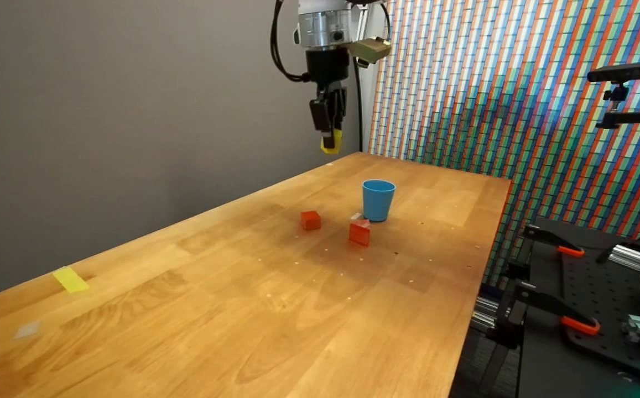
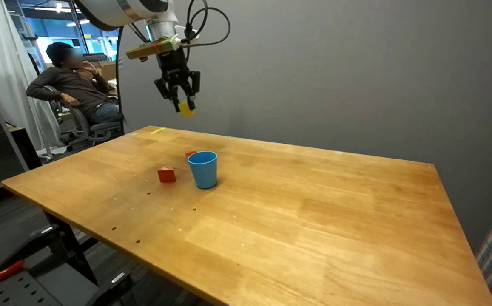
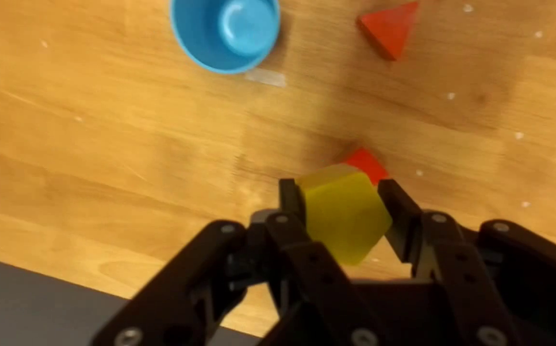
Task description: Pick up the yellow block from the table and put it in the light blue cup.
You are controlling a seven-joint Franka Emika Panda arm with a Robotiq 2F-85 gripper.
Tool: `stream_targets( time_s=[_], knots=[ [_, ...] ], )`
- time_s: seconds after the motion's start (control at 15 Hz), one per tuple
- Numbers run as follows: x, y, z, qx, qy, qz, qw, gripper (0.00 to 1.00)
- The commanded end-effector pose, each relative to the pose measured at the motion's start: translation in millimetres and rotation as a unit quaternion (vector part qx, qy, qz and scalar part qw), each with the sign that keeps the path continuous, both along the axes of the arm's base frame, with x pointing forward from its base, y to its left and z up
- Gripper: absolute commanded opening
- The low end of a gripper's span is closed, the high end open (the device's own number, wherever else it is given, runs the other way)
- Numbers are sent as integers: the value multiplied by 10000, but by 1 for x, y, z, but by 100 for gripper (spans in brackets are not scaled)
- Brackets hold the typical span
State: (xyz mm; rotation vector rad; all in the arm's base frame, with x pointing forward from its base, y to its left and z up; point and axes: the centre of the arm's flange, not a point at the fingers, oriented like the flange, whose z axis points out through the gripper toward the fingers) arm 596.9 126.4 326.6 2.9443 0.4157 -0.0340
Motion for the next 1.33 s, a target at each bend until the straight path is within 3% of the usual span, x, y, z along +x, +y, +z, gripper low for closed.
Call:
stream_targets(
  time_s=[0.0, 0.2, 0.33, 0.6, 0.93, 1.0, 1.07, 1.13, 1.27],
  knots=[
    [-9, -81, 3, -84, -44, -1025, 9947, 20],
    [-8, -132, -18, -38, 292, -1790, 9834, 20],
    [-11, -146, -35, 107, 585, -1964, 9787, 20],
    [-17, -141, -57, 408, 1006, -2066, 9724, 20],
    [-18, -124, -77, 495, 1201, -1979, 9716, 20],
    [-17, -123, -80, 512, 1192, -2003, 9711, 25],
    [-17, -121, -83, 432, 1176, -1967, 9724, 70],
    [-17, -120, -84, 397, 1177, -1931, 9733, 72],
    [-20, -118, -82, 392, 1251, -1769, 9755, 87]
  ],
)
